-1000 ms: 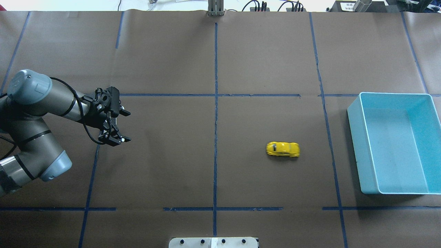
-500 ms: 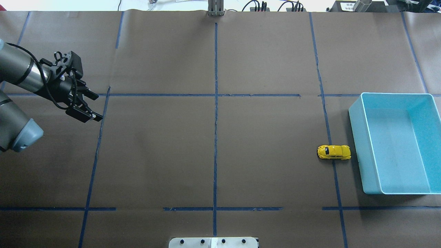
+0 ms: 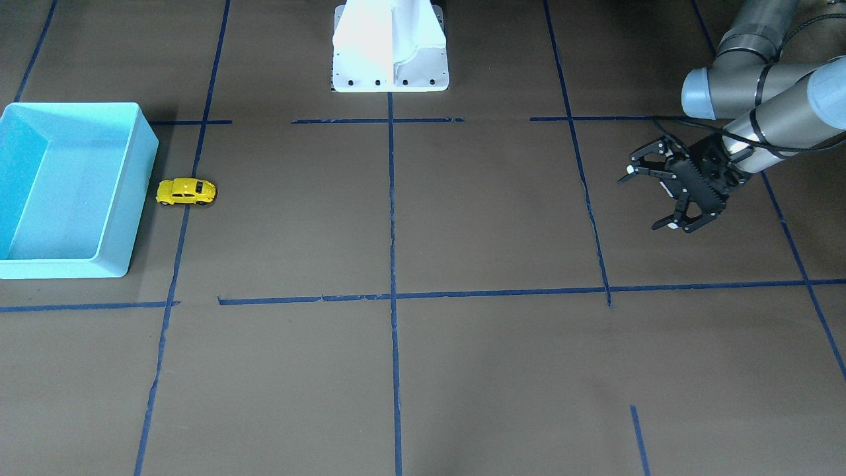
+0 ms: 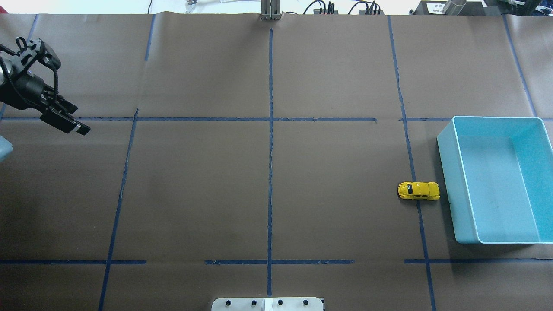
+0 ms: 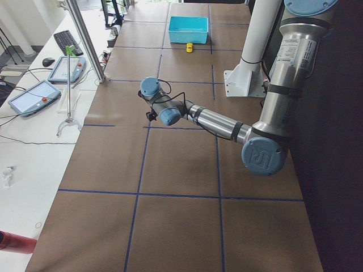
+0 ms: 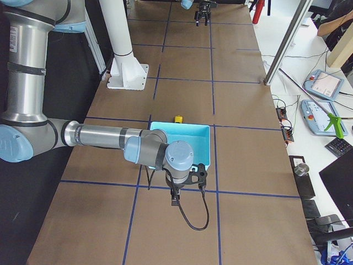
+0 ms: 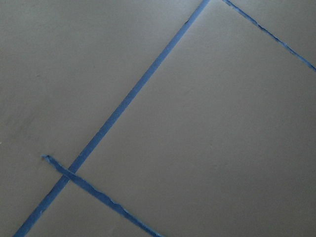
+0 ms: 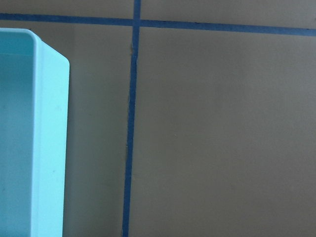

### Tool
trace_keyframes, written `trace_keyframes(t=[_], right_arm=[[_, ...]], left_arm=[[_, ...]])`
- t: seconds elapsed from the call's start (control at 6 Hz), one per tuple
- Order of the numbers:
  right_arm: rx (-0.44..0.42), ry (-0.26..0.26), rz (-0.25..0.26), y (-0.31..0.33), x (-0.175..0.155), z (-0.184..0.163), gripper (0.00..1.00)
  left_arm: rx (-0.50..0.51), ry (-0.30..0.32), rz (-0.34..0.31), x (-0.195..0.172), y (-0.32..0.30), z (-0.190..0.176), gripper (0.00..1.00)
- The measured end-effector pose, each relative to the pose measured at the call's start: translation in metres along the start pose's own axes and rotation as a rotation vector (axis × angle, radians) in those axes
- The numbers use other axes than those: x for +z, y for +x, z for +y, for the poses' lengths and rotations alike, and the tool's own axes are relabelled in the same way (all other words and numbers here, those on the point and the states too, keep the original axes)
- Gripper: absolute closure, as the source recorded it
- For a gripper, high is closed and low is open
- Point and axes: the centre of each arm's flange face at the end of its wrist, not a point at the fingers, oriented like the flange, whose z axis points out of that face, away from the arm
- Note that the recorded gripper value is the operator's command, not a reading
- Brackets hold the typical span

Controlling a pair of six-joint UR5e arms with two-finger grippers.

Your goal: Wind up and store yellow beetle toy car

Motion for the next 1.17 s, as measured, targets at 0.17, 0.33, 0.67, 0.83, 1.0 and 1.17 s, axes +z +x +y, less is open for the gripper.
trace_keyframes(t=[0.17, 0.33, 0.67, 0.83, 1.0, 1.17], right_arm=[[-0.077, 0.006, 0.002, -0.033, -0.006, -0.013, 0.0], [-0.195, 0.014, 0.02, -0.084, -0.014, -0.03, 0.0], [-0.449, 0.015, 0.031, -0.197, -0.02, -0.044, 0.0], [-0.574, -0.005, 0.032, -0.25, -0.009, -0.045, 0.0], [-0.726, -0.017, 0.03, -0.308, 0.008, -0.047, 0.0], [-0.896, -0.012, 0.064, -0.368, 0.028, -0.051, 0.0]], left_arm=[[-0.157, -0.028, -0.05, -0.033, -0.032, 0.019, 0.0], [-0.281, -0.032, -0.088, -0.062, -0.06, 0.042, 0.0], [-0.463, -0.044, -0.232, -0.109, -0.103, 0.092, 0.0], [-0.531, -0.073, -0.291, -0.119, -0.117, 0.118, 0.0], [-0.621, -0.108, -0.323, -0.122, -0.139, 0.159, 0.0], [-0.692, -0.14, -0.344, -0.123, -0.157, 0.201, 0.0]])
